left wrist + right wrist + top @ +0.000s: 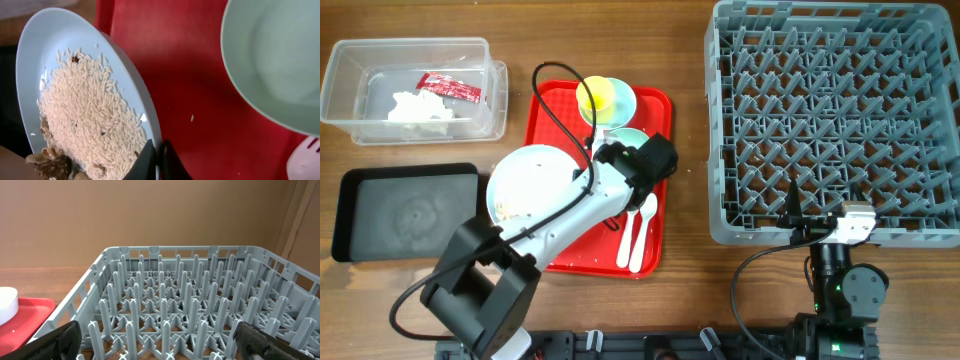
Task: Sort waste into correct bins and load items into the dishwasher rack
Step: 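Lift the plate and carry it over the black tray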
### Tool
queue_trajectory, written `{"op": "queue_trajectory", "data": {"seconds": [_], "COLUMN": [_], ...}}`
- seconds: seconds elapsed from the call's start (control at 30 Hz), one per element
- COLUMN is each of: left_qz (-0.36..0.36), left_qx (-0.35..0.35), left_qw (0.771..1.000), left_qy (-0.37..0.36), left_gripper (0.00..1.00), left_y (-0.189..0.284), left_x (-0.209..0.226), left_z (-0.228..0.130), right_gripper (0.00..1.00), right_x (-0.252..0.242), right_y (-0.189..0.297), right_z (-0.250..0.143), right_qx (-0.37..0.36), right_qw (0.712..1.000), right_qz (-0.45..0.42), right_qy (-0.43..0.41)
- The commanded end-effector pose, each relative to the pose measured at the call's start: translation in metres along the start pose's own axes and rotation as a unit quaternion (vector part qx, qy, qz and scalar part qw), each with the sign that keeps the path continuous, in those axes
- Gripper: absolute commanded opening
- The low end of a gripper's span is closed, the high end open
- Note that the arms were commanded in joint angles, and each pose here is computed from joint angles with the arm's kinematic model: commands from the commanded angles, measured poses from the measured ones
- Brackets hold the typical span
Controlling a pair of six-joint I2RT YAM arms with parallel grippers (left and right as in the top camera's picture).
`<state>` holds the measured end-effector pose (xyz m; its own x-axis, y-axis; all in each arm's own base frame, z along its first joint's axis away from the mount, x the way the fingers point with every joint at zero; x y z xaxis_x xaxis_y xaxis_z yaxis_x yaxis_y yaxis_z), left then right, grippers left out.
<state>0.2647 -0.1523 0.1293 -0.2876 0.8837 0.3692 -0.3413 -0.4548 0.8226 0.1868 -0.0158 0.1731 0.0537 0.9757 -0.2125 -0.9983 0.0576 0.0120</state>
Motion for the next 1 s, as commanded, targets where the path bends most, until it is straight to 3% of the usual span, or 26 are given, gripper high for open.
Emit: {"op": "queue_trajectory", "data": {"seconds": [0.0,0.4,0.77,0.97], "left_qz": [0.030,0.057,0.055,0.002], "left_qx": [-0.031,-0.023,-0.060,-0.030], "left_qw": [0.999,0.977,0.950,0.927], "left_qy": [0.012,0.203,0.300,0.375], "left_gripper": [0.04,0.04,0.04,0.04], "left_y": [-0.001,-0.046,-0.071,-0.095], "left_x": [0.012,0.090,0.156,0.188], "left_z": [0.026,0.091,0.135,0.144], "right_gripper": [1.00,1.00,1.00,1.00], "right_x": [-0.002,-0.002,-0.002,-0.002], "right_y": [0.000,0.000,0.000,0.000], "right_z": [0.000,0.000,0.000,0.000], "right_qx": [0.000,0.000,0.000,0.000], "right_qw": [1.000,1.000,1.000,1.000], "right_qz": [-0.009,-0.009,-0.009,-0.009], "right_qy": [0.007,0.007,0.007,0.007]}}
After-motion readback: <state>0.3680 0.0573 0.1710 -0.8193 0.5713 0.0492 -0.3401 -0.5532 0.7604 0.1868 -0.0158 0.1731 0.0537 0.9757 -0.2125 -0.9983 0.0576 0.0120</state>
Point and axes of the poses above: each gripper's point midway between its finger pads, its own y axis back along the fingers, its own x axis along the line the jaws close on, z = x × y, the point moved 6 cm from there along y, back along the fingers, and after that the axes turned 12 degrees about y, right-handed, at the moved point
